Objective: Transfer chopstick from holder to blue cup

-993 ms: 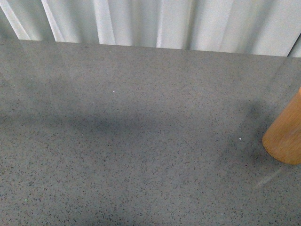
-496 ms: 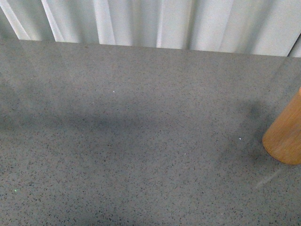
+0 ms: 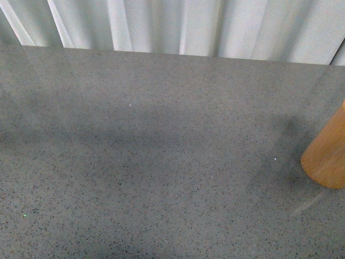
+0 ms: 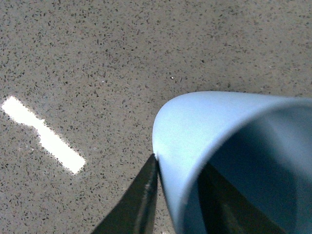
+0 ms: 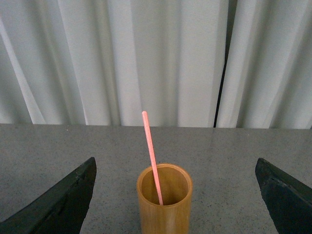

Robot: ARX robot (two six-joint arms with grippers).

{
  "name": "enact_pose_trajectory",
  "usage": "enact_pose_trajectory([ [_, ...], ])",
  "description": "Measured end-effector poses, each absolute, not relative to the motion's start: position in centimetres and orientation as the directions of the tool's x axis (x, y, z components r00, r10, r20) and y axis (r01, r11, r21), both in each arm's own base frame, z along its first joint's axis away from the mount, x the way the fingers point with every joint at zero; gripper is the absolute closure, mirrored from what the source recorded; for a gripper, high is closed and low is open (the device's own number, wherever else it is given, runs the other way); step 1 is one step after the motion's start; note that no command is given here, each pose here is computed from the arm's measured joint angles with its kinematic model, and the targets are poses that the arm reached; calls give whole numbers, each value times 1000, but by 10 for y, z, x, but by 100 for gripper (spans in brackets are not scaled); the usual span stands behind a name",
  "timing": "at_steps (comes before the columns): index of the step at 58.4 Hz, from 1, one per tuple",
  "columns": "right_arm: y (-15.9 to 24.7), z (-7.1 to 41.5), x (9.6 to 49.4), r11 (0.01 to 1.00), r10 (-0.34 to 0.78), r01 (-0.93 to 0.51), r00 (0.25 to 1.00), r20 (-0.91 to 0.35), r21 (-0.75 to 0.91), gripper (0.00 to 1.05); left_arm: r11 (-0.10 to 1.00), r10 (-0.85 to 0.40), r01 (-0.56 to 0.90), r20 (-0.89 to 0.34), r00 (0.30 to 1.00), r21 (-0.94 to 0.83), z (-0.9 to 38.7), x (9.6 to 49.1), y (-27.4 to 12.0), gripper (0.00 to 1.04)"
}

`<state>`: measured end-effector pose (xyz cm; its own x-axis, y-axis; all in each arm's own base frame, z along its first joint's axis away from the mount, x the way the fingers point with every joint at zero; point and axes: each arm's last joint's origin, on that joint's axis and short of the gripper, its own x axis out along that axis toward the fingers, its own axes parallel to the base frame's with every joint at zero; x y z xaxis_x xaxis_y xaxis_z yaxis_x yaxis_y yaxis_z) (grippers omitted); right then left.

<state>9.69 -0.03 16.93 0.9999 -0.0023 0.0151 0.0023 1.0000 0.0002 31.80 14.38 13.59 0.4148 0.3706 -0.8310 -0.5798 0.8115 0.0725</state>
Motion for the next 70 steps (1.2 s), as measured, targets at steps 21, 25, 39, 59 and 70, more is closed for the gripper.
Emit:
enact_pose_trajectory([
  [21, 0, 169, 97, 1000, -2, 2, 1000, 15, 0, 10, 935, 242, -350, -817, 523, 53, 185, 304, 83, 101],
  [25, 0, 169, 97, 1000, -2, 2, 1000, 15, 0, 10, 961, 198, -270, -820, 537, 55, 191, 302, 57, 101],
  [39, 0, 169, 97, 1000, -2, 2, 1000, 15, 0, 10, 998, 52, 2, -851, 523, 63, 185, 314, -48, 101],
  [59, 0, 169, 97, 1000, -2, 2, 1000, 15, 0, 10, 982, -35, 181, -895, 445, 51, 156, 322, -168, 101],
  [70, 0, 169, 97, 1000, -2, 2, 1000, 15, 0, 10, 977, -46, 208, -905, 422, 47, 140, 322, -203, 101],
])
